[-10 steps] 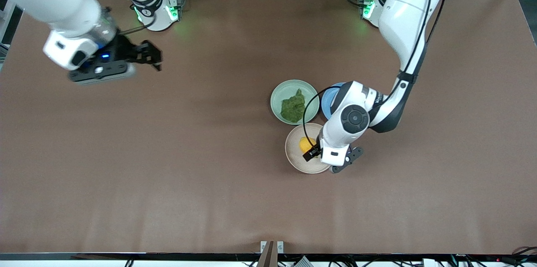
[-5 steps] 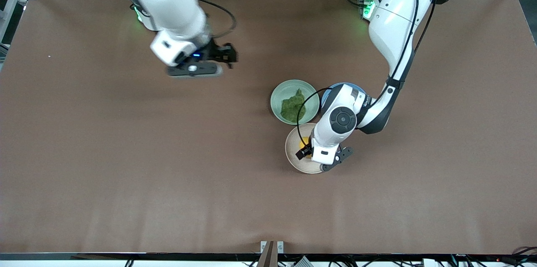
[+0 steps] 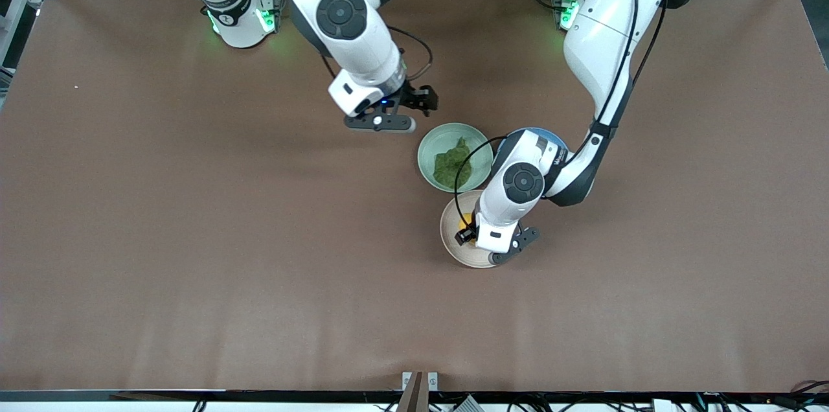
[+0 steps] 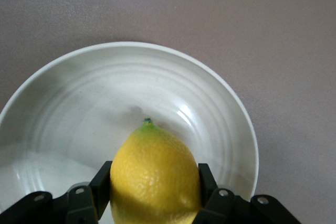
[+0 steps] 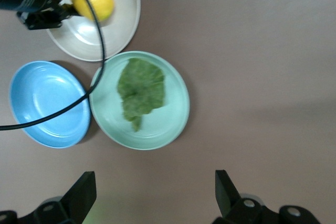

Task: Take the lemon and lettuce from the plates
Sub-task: 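Lift the lemon with the left gripper while the right gripper grasps the lettuce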

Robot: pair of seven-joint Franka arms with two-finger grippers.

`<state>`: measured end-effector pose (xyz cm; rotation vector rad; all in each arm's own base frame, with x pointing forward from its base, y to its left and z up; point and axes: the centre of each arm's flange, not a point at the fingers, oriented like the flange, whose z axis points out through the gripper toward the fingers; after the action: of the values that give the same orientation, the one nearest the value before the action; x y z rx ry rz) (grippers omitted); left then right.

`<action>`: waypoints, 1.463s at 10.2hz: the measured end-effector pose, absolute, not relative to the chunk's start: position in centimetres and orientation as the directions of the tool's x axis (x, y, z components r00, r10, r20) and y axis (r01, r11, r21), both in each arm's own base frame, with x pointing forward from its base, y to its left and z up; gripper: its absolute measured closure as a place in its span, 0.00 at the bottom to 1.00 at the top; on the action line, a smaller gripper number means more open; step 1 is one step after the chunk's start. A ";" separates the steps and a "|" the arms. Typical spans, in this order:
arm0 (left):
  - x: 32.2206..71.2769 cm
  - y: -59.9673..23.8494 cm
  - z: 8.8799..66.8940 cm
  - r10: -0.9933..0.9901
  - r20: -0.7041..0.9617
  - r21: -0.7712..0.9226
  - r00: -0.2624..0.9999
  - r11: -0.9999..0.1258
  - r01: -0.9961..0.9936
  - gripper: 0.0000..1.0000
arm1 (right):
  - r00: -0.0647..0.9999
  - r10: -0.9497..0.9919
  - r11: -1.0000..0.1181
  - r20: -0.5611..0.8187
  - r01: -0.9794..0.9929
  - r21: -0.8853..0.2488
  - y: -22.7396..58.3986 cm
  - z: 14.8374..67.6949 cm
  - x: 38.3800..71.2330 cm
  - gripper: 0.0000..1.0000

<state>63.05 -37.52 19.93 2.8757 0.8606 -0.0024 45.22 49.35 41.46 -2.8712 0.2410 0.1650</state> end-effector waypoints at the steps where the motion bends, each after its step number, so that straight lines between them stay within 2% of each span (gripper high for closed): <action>1: 63.1 -37.5 20.0 0.547 -0.040 0.134 0.836 -0.826 0.547 0.32 | 0.975 -0.182 -0.941 -0.126 -0.210 -0.266 50.7 39.8 44.4 0.00; 3: 63.6 -37.0 20.8 0.553 -0.041 0.119 0.832 -0.824 0.553 0.32 | 0.966 -0.239 -0.920 -0.104 -0.259 -0.294 53.7 35.8 42.6 0.00; 5: 64.9 -34.7 24.0 0.577 -0.046 0.088 0.816 -0.811 0.578 0.32 | 0.965 -0.244 -0.921 -0.092 -0.260 -0.289 55.2 31.7 41.6 0.00; 10: 67.2 -25.0 31.9 0.611 -0.058 0.036 0.789 -0.789 0.613 0.32 | 0.956 -0.288 -0.932 -0.048 -0.292 -0.213 55.7 25.3 43.3 0.07; 14: 63.9 -16.6 32.4 0.529 -0.100 -0.027 0.843 -0.848 0.529 0.32 | 0.945 -0.326 -0.927 -0.024 -0.324 -0.191 57.7 22.4 44.0 0.17; 15: 63.1 -15.3 32.4 0.509 -0.109 -0.034 0.854 -0.860 0.508 0.32 | 0.945 -0.326 -0.928 -0.021 -0.324 -0.183 58.0 21.5 44.1 0.22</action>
<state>63.09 -15.32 32.44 3.0290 0.8309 -0.1792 44.08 57.96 21.52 -2.9151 0.4915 -0.0147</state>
